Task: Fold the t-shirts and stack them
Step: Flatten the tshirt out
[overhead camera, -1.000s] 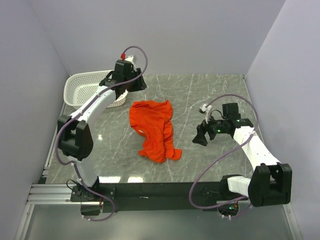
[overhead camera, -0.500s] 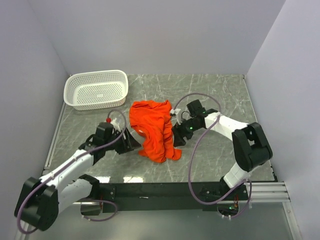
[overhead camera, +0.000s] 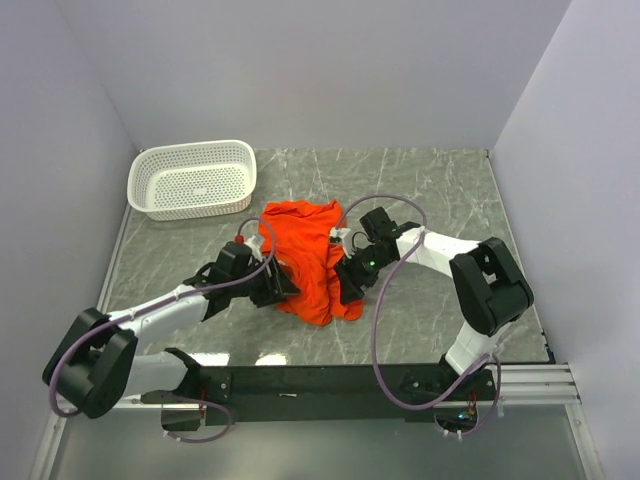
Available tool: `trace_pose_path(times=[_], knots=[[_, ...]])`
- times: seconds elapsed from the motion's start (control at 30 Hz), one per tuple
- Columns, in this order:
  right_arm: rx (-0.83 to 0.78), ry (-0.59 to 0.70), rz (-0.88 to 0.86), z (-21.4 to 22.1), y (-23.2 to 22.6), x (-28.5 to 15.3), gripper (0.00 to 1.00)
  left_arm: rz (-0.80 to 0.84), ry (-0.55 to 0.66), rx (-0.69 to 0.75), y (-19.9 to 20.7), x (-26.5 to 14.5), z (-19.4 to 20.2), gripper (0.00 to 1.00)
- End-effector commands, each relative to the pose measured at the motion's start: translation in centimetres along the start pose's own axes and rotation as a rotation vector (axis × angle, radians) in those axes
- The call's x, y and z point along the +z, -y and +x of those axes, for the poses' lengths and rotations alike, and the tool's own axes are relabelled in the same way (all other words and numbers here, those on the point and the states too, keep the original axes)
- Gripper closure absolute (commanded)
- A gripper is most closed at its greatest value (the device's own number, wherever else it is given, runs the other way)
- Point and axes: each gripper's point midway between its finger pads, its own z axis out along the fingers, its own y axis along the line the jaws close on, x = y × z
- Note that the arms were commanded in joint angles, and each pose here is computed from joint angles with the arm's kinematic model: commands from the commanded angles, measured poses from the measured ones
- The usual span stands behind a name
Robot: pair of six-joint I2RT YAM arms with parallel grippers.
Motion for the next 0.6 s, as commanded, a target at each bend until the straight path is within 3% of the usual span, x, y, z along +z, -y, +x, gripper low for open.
trace_pose_path(times=[0.0, 0.13, 0.37, 0.4, 0.5, 0.53, 0.57], knots=[[-0.011, 0.015, 0.002, -1.2, 0.0, 0.1, 0.23, 0.020, 0.064, 0.066, 2.3, 0.7, -2.3, 0.41], [-0.003, -0.002, 0.004, -1.0, 0.3, 0.4, 0.28, 0.049, 0.054, 0.082, 3.0, 1.0, -2.2, 0.51], [-0.001, -0.024, -0.101, -1.9, -1.4, 1.4, 0.37, 0.076, 0.043, 0.111, 4.1, -0.3, -1.9, 1.00], [-0.001, -0.032, -0.109, -1.9, -1.6, 1.6, 0.39, 0.078, 0.053, 0.114, 4.3, -0.6, -2.1, 1.00], [0.002, -0.039, -0.105, -2.2, -1.6, 1.6, 0.61, 0.013, 0.097, 0.112, 3.5, -2.2, -2.4, 1.00], [-0.004, -0.034, -0.085, -2.4, -1.4, 1.2, 0.75, -0.016, 0.135, 0.111, 3.1, -2.7, -3.0, 1.00], [-0.006, -0.028, -0.064, -2.4, -1.1, 0.9, 0.83, -0.028, 0.157, 0.106, 3.0, -3.8, -3.0, 1.00]])
